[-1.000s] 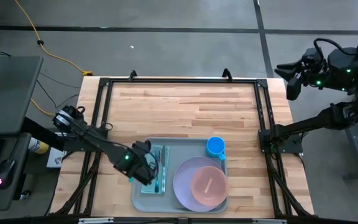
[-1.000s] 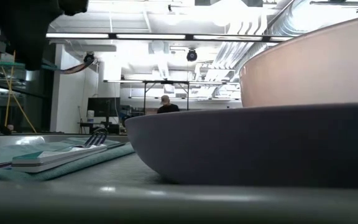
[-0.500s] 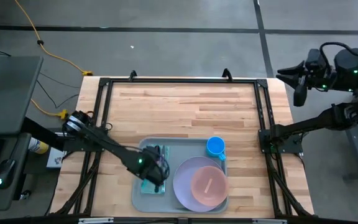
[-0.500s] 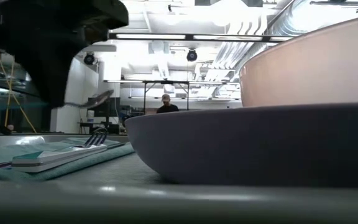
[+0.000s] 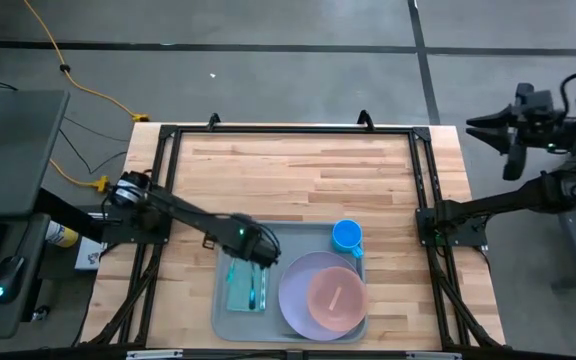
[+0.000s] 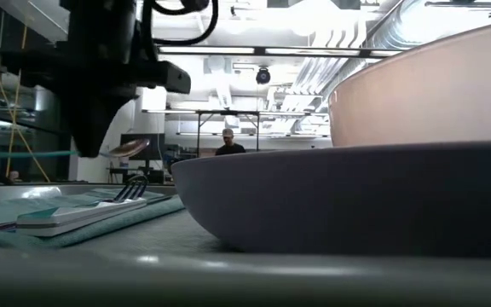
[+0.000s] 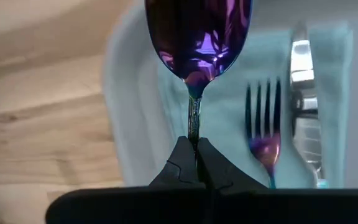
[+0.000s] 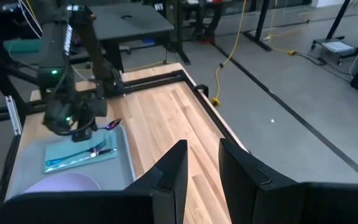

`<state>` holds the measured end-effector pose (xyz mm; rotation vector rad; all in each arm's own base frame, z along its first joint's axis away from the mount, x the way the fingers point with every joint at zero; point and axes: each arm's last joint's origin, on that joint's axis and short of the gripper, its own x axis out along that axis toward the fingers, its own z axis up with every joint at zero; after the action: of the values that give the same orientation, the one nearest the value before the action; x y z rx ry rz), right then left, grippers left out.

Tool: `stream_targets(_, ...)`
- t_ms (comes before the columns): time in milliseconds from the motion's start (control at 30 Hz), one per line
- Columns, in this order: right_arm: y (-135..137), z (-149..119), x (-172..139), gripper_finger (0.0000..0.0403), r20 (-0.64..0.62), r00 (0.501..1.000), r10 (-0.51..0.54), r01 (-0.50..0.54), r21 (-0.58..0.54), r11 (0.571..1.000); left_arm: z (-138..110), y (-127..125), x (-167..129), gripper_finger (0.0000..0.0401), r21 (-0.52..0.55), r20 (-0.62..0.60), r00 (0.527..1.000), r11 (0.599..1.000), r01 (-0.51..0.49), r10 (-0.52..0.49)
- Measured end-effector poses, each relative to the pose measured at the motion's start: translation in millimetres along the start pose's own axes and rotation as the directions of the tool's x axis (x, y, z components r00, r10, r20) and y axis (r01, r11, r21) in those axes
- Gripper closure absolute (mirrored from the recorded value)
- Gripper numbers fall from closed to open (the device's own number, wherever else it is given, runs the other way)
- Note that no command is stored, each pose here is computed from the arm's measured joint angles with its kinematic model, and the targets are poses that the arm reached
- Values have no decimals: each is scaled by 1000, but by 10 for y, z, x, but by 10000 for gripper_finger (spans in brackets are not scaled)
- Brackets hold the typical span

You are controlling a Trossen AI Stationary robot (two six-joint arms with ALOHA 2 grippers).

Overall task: Set up tray
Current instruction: Put the violet spoon on the light green table napkin to the left of the violet fork

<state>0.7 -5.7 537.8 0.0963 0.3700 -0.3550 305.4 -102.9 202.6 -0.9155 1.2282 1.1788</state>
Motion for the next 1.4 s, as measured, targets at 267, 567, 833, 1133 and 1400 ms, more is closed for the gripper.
stream_targets(267, -37, -70, -153, 334, 39, 999, 3, -4, 5, 1000, 261, 263, -292, 389, -54, 33, 999, 998, -21, 23)
stream_targets(567, -41, -79, -168, 334, 43, 999, 4, -4, -3, 1000, 390, 837, -732, 389, -46, 98, 992, 996, -73, 78)
stream_targets(833, -40, -78, -168, 334, 43, 999, 7, -8, 21, 1000, 482, 1461, -804, 389, -49, 182, 982, 997, 54, -44)
stream_targets(1133, -39, -78, -168, 334, 42, 999, 11, -14, 74, 997, 508, 1836, -757, 389, -47, 196, 975, 992, 117, -105)
stream_targets(1400, -40, -78, -168, 334, 42, 999, 8, -12, 84, 996, 443, 2206, -701, 389, 7, 148, 968, 979, 203, -202)
